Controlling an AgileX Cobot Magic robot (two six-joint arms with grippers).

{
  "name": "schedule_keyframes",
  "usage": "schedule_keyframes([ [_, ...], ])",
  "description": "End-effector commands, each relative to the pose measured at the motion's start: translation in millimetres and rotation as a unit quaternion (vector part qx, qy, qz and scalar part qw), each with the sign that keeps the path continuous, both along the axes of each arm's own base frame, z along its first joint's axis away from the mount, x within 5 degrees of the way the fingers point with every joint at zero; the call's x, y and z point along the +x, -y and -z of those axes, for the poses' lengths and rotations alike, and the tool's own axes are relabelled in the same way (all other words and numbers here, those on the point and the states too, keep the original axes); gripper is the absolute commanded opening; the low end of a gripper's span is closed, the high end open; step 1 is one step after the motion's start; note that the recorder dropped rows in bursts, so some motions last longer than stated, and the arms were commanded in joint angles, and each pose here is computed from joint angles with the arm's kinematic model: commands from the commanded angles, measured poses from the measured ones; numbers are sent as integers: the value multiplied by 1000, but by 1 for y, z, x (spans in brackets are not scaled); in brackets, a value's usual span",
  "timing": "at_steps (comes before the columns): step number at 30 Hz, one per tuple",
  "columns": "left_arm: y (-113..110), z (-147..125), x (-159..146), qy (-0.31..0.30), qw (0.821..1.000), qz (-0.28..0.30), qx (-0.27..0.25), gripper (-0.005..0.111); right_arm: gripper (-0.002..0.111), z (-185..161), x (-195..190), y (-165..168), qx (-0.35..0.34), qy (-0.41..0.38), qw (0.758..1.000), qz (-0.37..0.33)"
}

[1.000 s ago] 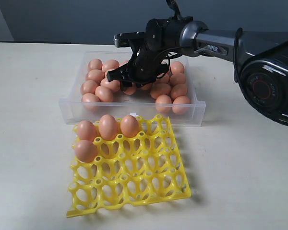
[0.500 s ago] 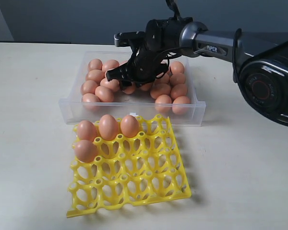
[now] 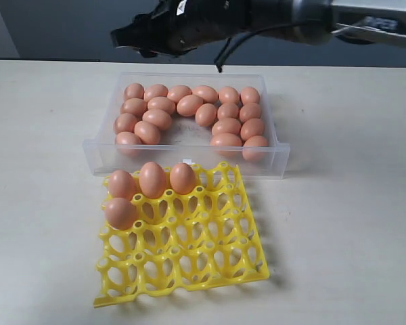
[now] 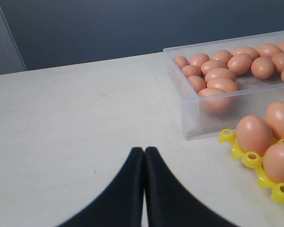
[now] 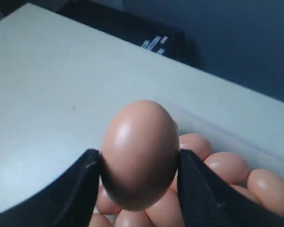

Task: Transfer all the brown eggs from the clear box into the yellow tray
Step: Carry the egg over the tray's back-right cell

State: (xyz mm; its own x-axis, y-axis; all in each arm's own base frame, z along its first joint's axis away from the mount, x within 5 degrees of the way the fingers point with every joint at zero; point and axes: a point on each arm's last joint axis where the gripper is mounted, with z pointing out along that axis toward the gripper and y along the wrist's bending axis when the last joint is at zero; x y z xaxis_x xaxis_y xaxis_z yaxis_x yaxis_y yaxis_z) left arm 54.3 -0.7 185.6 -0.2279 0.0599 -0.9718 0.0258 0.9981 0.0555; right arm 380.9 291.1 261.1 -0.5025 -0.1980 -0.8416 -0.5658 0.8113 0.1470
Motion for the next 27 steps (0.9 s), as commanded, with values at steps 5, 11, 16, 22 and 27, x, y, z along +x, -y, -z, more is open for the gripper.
schedule_keyframes([
  [5,0,0,0,6,1000,-2,0,0,0,22,-80,76,70,132,987,65],
  [11,0,0,0,6,1000,-2,0,0,0,67,-127,116,41,96,990,90],
  [16,0,0,0,6,1000,-2,0,0,0,83,-139,124,37,64,993,95],
  [22,0,0,0,6,1000,-2,0,0,0,79,-147,110,62,80,994,34],
  [27,0,0,0,6,1000,-2,0,0,0,70,-152,97,89,137,986,-12],
])
